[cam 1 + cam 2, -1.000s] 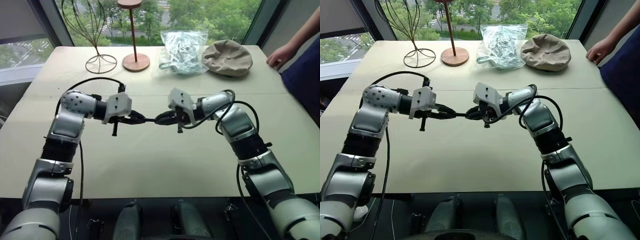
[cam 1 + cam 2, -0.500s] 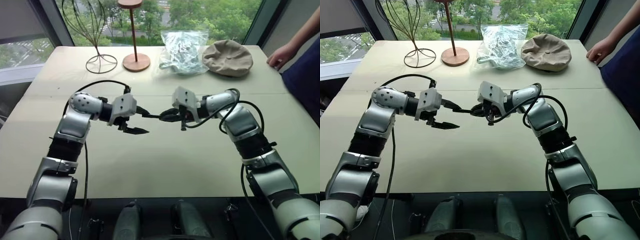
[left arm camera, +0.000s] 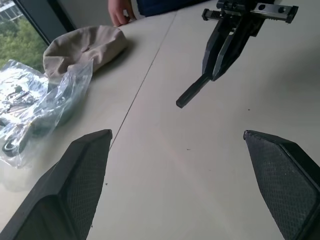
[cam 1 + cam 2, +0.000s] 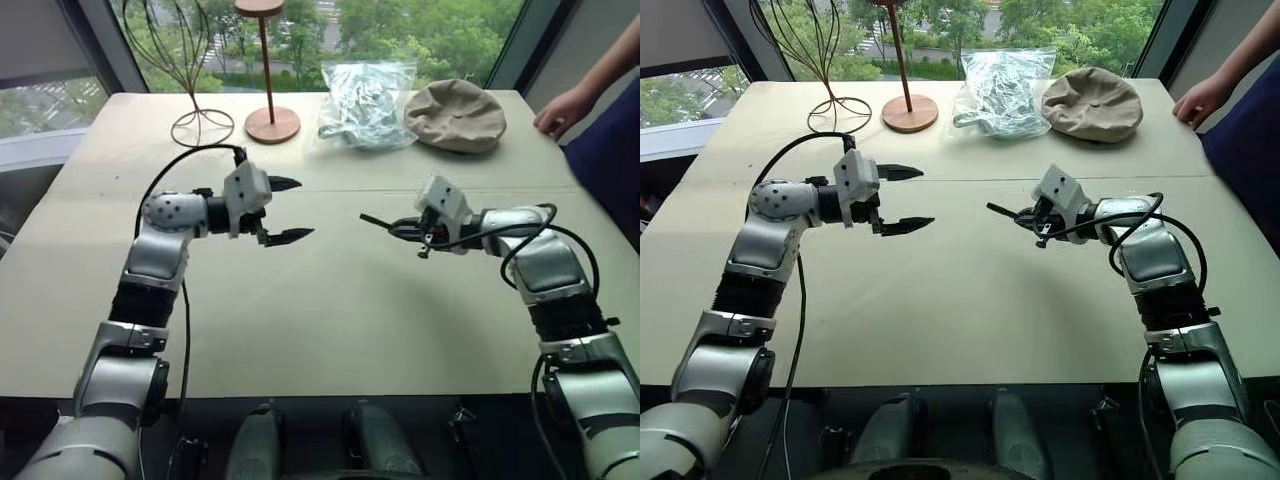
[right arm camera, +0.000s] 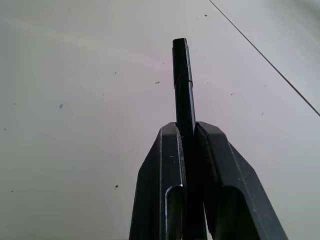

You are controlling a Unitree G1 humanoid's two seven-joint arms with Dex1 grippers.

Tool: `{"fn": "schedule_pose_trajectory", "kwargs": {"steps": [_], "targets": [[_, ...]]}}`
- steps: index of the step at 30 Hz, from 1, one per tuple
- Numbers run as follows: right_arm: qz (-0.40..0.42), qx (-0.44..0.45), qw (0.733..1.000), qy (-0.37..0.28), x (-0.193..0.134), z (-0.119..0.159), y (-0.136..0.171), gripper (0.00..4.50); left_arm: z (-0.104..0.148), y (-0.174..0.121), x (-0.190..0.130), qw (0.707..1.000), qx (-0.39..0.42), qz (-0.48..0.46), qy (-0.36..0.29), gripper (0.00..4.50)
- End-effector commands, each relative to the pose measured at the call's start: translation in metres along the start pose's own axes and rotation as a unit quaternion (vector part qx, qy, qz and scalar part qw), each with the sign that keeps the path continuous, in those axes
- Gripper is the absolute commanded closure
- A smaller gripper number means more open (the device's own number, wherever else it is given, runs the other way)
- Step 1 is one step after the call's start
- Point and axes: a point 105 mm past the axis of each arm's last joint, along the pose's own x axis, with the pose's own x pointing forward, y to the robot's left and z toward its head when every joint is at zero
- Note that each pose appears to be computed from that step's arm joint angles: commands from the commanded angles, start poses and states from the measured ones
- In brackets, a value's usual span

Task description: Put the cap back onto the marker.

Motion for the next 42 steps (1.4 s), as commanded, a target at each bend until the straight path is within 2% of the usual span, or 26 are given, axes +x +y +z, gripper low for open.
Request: {"fn": "schedule_pose_trajectory", "kwargs": {"steps": [1, 5, 8, 10, 15, 22, 23, 25, 30, 32, 35, 37, 39, 42], "targets": [[-0.028, 0.000, 1.000, -0.011, -0.015, 0.004, -0.003, 4.50, 0.007, 0.001, -0.009, 1.000, -0.011, 0.020, -0.015, 0.12], [-0.123, 0.068, 0.990, 0.009, -0.029, -0.022, -0.018, 4.50, 0.008, -0.016, -0.013, 0.999, -0.039, 0.010, -0.024, 0.12], [-0.224, 0.134, 0.965, 0.022, -0.038, -0.043, -0.031, 4.50, 0.003, -0.032, -0.014, 0.998, -0.063, 0.001, -0.022, 0.12], [-0.256, 0.156, 0.954, 0.023, -0.040, -0.050, -0.031, 4.50, 0.000, -0.039, -0.014, 0.996, -0.087, -0.008, -0.020, 0.12], [-0.257, 0.180, 0.949, 0.019, -0.029, -0.053, -0.016, 4.50, -0.014, -0.050, -0.014, 0.992, -0.123, -0.036, 0.004, 0.12], [-0.258, 0.188, 0.948, 0.017, -0.024, -0.055, -0.012, 4.50, -0.022, -0.047, -0.013, 0.991, -0.119, -0.057, 0.027, 0.12], [-0.258, 0.190, 0.947, 0.017, -0.024, -0.055, -0.013, 3.55, -0.023, -0.046, -0.013, 0.991, -0.114, -0.057, 0.030, 0.00], [-0.260, 0.191, 0.947, 0.016, -0.024, -0.055, -0.013, 2.71, -0.025, -0.045, -0.013, 0.992, -0.109, -0.056, 0.032, 0.00], [-0.264, 0.188, 0.946, 0.013, -0.026, -0.053, -0.016, 0.07, -0.028, -0.039, -0.015, 0.993, -0.110, -0.036, 0.034, 0.00], [-0.265, 0.182, 0.947, 0.006, -0.029, -0.049, -0.019, 0.02, -0.029, -0.034, -0.016, 0.993, -0.110, -0.016, 0.033, 0.00], [-0.296, 0.166, 0.940, -0.030, -0.044, -0.039, -0.037, 0.02, -0.031, -0.018, -0.024, 0.991, -0.120, 0.054, 0.023, 0.00], [-0.289, 0.150, 0.943, -0.068, -0.056, -0.030, -0.042, 0.02, -0.032, -0.013, -0.032, 0.987, -0.131, 0.094, 0.017, 0.00], [-0.265, 0.142, 0.948, -0.104, -0.066, -0.022, -0.040, 0.02, -0.034, -0.012, -0.040, 0.982, -0.144, 0.124, 0.015, 0.00], [-0.244, 0.133, 0.954, -0.114, -0.080, -0.026, -0.036, 0.02, -0.036, -0.020, -0.052, 0.977, -0.150, 0.152, 0.021, 0.00]]}}
